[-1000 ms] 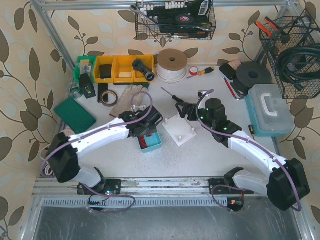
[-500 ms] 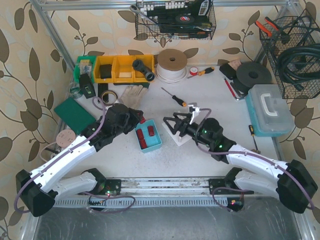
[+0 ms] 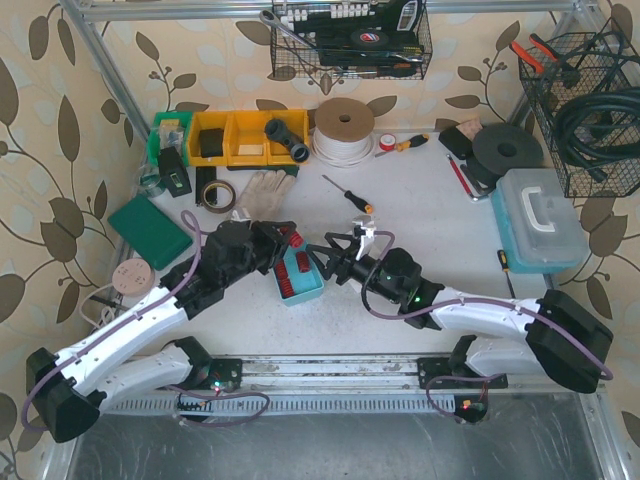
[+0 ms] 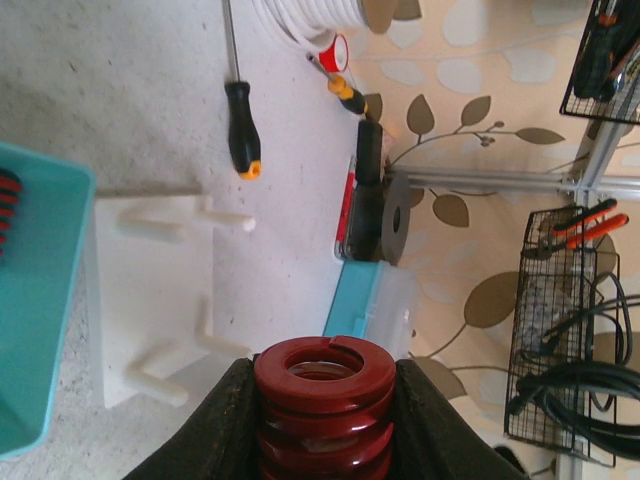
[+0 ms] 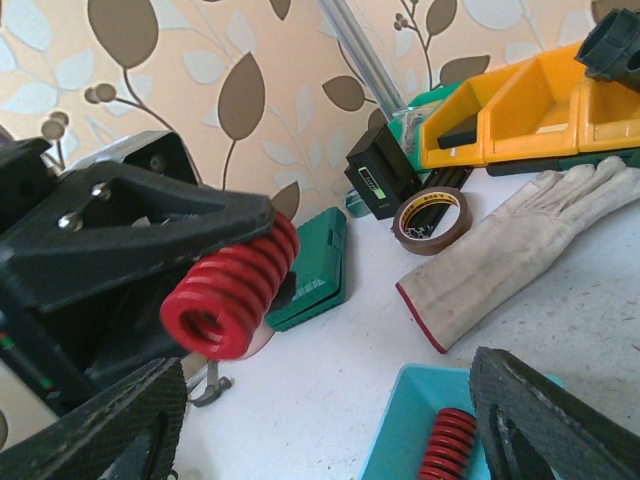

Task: Install the large spring

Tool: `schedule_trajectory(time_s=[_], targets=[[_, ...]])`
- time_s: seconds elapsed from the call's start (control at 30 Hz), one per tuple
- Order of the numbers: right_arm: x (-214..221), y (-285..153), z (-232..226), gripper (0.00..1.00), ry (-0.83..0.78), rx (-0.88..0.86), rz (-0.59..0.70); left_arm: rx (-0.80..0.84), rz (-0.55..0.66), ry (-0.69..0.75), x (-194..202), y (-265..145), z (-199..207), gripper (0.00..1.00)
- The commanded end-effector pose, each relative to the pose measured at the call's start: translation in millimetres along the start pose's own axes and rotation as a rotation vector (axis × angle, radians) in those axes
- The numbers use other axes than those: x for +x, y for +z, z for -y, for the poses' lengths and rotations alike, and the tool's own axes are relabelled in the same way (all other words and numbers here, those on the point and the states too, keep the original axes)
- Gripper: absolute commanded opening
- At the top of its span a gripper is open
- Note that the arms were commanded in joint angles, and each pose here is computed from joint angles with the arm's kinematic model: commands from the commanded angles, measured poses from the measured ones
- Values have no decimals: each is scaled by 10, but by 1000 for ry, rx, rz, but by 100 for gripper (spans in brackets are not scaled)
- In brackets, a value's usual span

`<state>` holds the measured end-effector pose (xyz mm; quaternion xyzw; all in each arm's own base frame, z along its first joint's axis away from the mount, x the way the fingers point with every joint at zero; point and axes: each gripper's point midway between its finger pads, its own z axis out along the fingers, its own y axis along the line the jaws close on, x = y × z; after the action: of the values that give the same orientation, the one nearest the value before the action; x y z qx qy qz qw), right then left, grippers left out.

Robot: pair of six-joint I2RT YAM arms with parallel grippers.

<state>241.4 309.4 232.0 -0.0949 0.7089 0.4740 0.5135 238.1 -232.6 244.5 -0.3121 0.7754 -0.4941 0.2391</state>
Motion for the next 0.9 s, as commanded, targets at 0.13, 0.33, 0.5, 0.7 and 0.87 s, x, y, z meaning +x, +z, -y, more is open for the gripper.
schedule_trajectory(time_s=[0.13, 0.33, 0.5, 0.7, 0.87], targets=[[-179, 69, -160, 76, 12, 9, 44, 172, 42, -32, 47, -49, 354, 0], [-235, -13, -212, 75, -11, 53, 88, 156, 65, -26, 89, 22, 321, 0], [-244, -20, -228, 67, -34, 73, 82, 152, 78, -30, 81, 54, 345, 0], [-203, 28, -163, 64, -38, 113, 69, 154, 72, -16, 107, 79, 419, 0], [-183, 97, -206, 65, -42, 99, 50, 148, 70, -16, 123, 85, 403, 0]])
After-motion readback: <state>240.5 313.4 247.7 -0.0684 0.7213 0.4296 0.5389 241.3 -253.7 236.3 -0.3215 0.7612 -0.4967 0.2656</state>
